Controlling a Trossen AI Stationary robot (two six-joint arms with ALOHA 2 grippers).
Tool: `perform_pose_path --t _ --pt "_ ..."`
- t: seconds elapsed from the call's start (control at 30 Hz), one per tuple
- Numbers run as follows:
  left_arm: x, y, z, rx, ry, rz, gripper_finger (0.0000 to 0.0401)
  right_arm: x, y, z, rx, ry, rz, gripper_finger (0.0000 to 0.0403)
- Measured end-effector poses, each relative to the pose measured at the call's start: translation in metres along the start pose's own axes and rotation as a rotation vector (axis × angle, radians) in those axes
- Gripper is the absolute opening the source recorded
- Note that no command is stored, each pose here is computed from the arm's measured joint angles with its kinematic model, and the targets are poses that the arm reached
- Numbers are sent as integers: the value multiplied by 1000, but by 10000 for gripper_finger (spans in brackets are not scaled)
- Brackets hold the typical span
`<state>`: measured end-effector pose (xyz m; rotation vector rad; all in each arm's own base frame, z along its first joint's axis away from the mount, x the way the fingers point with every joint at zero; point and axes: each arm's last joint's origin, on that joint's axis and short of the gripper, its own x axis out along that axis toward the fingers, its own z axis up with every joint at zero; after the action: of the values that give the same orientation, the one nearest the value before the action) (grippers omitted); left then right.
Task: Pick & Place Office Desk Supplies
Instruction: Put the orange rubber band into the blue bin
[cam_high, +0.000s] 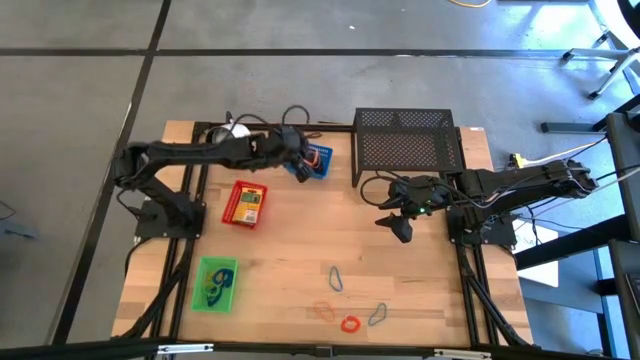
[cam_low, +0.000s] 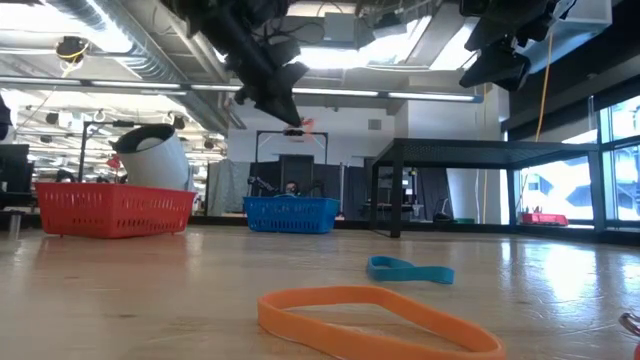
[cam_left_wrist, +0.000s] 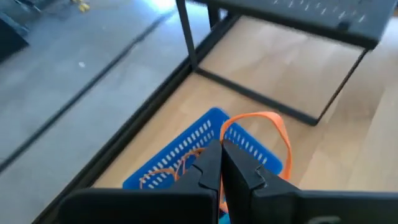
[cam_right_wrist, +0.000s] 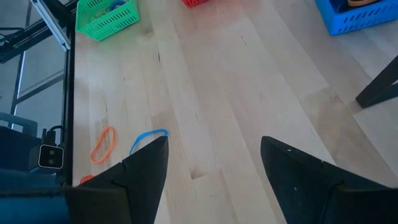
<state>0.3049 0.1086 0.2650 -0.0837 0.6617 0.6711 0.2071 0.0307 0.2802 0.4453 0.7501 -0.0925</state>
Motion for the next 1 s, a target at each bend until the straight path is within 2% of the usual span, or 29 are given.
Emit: perform_pose_path --t 0.2,0.43,0.77,1.0 --pt "14 26 -8 -12 68 -73 2 0 0 0 0 0 0 259" --pt "22 39 -20 -35 119 -129 2 0 0 0 0 0 0 259" --pt "23 45 -20 34 107 -109 5 0 0 0 0 0 0 259" --pt "27 45 -21 65 118 -61 29 0 0 0 -1 0 0 258"
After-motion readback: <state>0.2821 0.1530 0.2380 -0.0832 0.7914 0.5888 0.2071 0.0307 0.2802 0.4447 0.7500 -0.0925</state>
